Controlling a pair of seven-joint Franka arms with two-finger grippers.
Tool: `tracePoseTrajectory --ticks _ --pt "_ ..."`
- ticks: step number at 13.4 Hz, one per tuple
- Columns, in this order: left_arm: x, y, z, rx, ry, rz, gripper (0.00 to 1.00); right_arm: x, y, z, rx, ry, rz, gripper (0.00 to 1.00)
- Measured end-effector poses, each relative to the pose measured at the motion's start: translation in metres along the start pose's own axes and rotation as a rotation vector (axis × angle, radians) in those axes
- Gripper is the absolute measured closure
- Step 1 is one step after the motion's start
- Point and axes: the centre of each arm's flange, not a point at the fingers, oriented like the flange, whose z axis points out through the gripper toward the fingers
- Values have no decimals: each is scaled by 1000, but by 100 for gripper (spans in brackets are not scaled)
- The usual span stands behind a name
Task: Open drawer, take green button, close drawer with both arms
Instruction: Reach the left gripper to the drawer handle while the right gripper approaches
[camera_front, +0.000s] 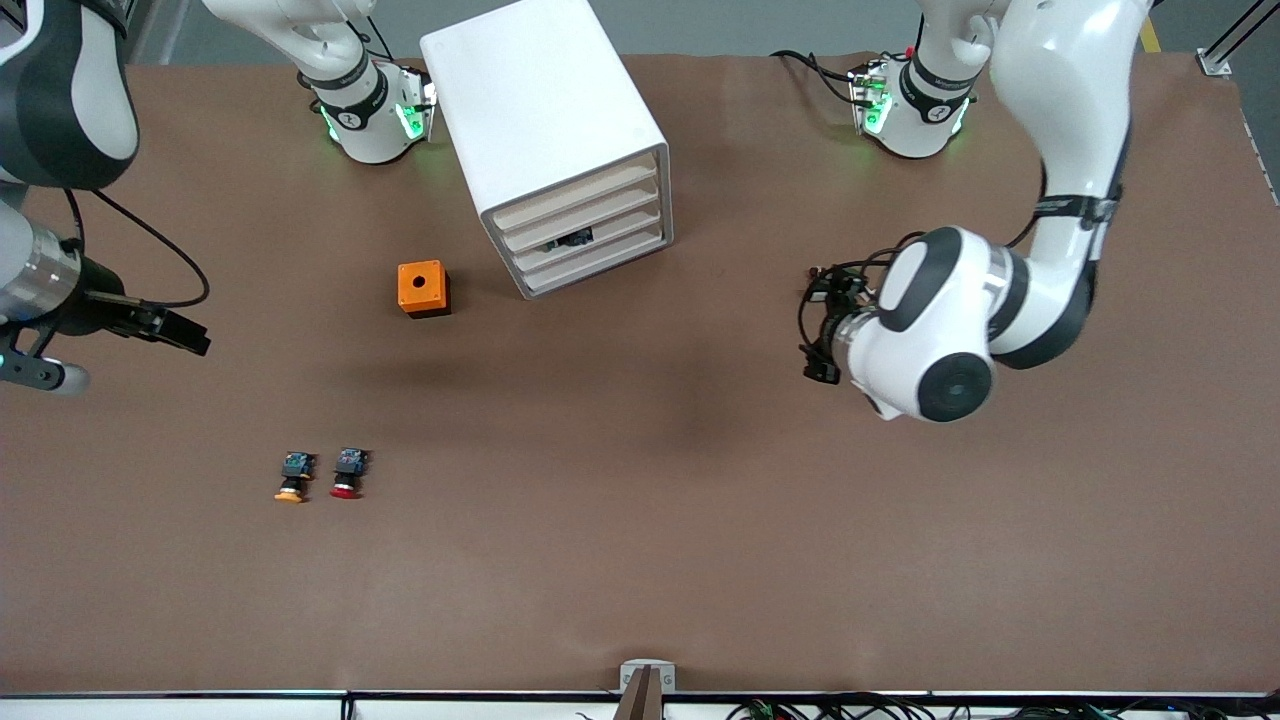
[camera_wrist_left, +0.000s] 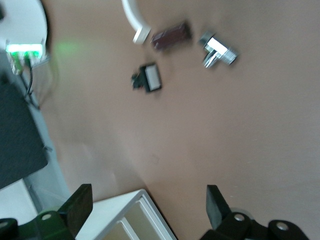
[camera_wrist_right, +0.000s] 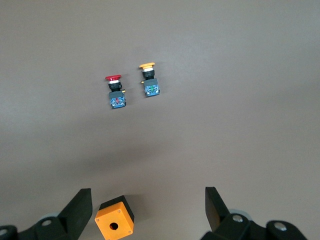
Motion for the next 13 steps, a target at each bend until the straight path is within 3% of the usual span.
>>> tracePoseTrajectory --ticks 3,6,10,13 --pt "-32 7 37 84 -61 -41 0 2 -25 19 -3 -25 49 0" --pt "-42 12 49 146 -168 -80 0 1 -59 37 1 -34 107 0" --pt "-48 31 83 273 -303 -184 1 -1 -108 63 91 -76 183 0" --pt "-60 44 124 368 -358 -206 1 -10 -146 78 97 -84 227 0"
